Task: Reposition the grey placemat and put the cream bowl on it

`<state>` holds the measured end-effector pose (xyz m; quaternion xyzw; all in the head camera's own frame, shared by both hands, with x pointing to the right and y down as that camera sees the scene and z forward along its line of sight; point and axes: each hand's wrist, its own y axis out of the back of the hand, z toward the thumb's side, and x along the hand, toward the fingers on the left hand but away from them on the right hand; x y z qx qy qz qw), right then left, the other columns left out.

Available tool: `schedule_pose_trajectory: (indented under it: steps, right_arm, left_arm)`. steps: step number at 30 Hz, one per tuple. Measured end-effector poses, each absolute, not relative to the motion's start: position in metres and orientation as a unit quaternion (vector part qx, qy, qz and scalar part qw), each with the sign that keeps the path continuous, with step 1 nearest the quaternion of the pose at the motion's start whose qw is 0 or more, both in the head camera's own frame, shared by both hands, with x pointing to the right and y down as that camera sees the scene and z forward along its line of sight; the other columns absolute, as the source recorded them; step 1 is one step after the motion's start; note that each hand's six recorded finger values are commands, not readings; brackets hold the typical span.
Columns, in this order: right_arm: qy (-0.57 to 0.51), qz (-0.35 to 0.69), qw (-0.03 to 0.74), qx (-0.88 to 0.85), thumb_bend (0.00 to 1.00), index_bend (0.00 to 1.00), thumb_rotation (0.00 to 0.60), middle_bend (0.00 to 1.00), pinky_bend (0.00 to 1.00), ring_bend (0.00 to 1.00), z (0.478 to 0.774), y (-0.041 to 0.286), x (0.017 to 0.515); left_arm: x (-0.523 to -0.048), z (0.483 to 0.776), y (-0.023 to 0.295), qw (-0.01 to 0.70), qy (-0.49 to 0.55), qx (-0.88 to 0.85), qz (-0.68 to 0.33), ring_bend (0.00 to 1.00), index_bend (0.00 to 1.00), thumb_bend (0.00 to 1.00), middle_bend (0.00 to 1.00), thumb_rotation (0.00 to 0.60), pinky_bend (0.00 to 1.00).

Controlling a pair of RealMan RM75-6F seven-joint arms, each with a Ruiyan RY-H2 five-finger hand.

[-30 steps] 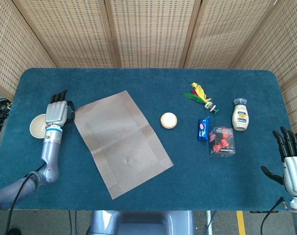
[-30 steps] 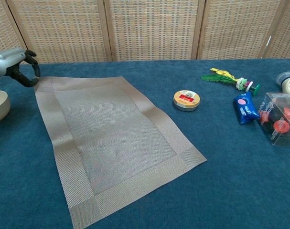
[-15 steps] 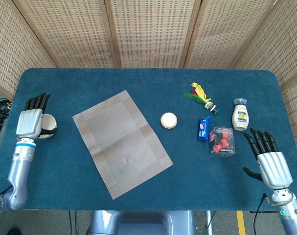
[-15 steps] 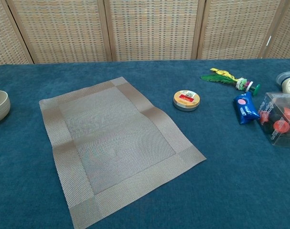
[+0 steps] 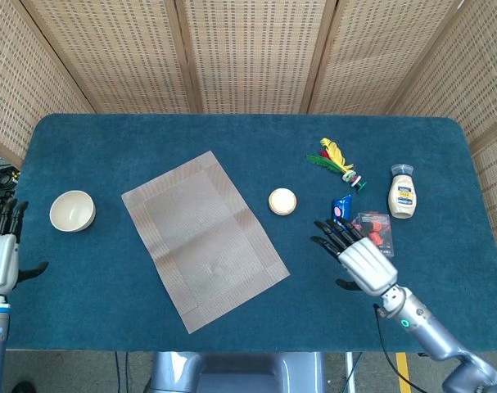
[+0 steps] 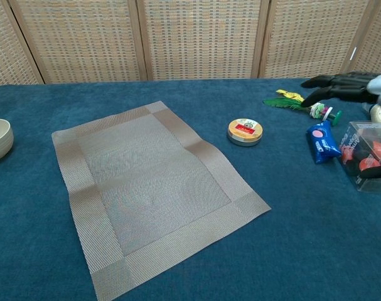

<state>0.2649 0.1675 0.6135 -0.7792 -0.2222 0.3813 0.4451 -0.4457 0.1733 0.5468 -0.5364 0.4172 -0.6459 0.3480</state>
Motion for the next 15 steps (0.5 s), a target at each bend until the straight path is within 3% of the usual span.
schedule_pose_trajectory:
  steps: [15]
  right_arm:
    - [-0.140,0.339,0.446,-0.817,0.00,0.22,0.600,0.00,0.00,0.00,0.681,0.174,0.171]
  left_arm:
    - [-0.454,0.542,0.181,0.352,0.421,-0.535,-0.642,0.00,0.00,0.00,0.00,0.600,0.00]
